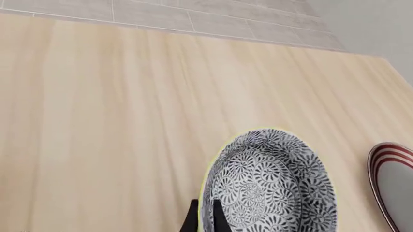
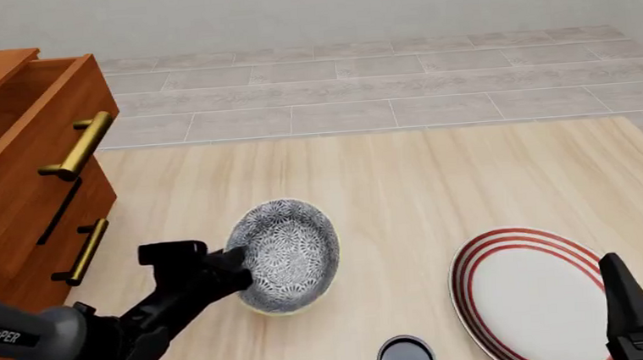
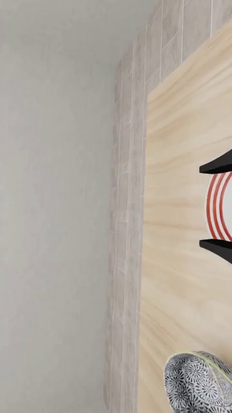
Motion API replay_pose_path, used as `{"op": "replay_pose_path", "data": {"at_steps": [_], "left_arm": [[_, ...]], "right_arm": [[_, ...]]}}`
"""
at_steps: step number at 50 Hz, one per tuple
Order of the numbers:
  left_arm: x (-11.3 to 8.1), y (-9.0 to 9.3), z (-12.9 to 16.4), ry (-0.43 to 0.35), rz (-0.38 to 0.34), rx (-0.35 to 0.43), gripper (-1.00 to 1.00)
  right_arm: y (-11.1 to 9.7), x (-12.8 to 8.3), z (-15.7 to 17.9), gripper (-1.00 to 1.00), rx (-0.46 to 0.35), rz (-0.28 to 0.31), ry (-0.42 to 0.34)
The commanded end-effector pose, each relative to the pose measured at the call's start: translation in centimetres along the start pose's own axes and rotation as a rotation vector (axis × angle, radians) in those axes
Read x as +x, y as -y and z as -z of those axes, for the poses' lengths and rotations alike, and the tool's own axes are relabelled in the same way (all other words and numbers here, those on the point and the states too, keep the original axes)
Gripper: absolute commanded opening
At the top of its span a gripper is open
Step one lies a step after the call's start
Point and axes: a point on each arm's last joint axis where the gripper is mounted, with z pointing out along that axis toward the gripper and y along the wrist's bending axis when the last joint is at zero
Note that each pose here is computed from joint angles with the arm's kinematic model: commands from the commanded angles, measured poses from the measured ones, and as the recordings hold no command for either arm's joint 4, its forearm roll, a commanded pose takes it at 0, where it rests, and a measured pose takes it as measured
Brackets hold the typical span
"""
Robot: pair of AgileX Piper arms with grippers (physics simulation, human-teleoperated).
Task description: Put the bowl on top of the cabinet.
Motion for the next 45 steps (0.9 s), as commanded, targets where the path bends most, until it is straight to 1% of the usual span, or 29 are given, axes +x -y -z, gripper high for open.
{"op": "replay_pose_path", "data": {"at_steps": [1,17,27,36,45], "left_arm": [[0.9,0.1,0.2,-0.044,-0.017,0.006,-1.0],[0.5,0.3,0.6,-0.032,-0.026,0.013,-1.0],[-0.6,0.6,1.6,-0.006,-0.045,0.019,-1.0],[-2.3,1.3,3.0,0.028,-0.062,0.034,-1.0],[-2.9,1.8,3.5,0.037,-0.077,0.049,-1.0]], "right_arm": [[0.0,0.0,0.0,1.0,0.0,0.002,0.0],[0.0,-0.1,0.0,1.0,0.001,0.005,0.003],[0.0,-0.2,0.0,1.0,0.002,0.007,0.006],[0.0,-0.2,0.0,1.0,0.002,0.01,0.008],[0.0,-0.2,0.0,1.0,0.002,0.01,0.009]]}}
